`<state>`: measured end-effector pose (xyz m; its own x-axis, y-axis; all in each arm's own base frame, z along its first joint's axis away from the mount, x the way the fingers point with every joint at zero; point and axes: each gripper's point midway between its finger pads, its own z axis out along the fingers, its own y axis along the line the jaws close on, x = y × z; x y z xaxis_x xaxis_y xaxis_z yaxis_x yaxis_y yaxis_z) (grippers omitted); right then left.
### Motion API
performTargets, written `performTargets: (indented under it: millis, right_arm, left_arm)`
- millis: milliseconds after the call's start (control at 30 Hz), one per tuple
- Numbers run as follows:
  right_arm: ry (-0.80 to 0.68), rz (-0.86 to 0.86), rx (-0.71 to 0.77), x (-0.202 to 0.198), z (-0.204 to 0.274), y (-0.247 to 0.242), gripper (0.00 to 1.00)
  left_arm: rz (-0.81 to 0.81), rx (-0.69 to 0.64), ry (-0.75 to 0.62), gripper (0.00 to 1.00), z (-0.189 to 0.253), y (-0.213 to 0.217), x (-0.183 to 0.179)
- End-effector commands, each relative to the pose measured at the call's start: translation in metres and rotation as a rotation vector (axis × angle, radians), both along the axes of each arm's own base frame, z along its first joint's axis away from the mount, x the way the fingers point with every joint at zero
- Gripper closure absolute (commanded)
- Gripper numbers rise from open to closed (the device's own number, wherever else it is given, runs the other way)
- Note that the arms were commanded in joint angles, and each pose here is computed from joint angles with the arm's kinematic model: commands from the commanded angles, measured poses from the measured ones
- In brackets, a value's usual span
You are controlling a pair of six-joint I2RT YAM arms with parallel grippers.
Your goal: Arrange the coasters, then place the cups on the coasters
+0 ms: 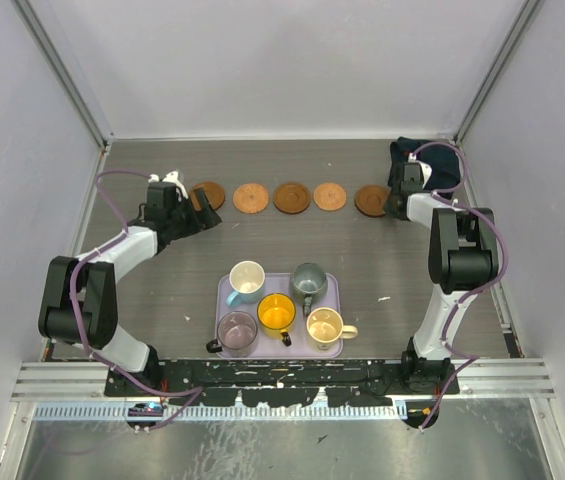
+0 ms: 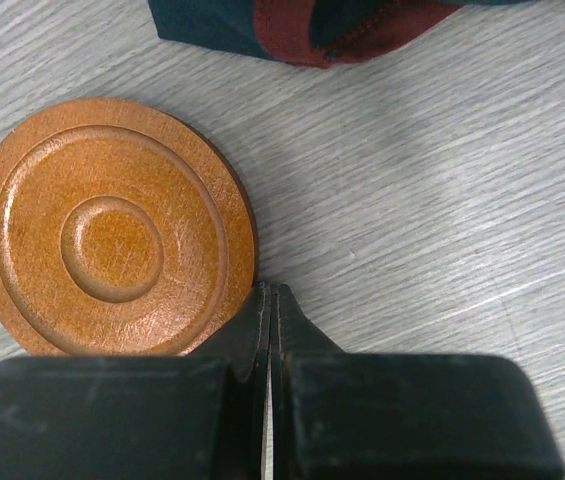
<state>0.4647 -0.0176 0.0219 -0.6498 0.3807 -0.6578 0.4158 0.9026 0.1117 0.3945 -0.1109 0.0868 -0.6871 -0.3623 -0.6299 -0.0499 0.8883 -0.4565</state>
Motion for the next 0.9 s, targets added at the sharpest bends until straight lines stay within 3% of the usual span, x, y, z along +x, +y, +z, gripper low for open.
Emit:
performTargets:
  millis: [0, 633, 867]
  right_arm:
    - [0.028, 0.013, 0.035, 0.001, -0.009, 0.008, 0.99]
    - [0.073, 0.066, 0.031, -0.036, -0.004, 0.037, 0.99]
    - [0.079, 0.087, 0.027, -0.032, -0.008, 0.047, 0.99]
  left_arm:
    - [0.02, 0.004, -0.035, 0.16, 0.006, 0.005, 0.009]
    - [0.022, -0.007, -0.038, 0.16, 0.007, 0.005, 0.005]
    - [0.026, -0.002, -0.038, 0.16, 0.008, 0.006, 0.005]
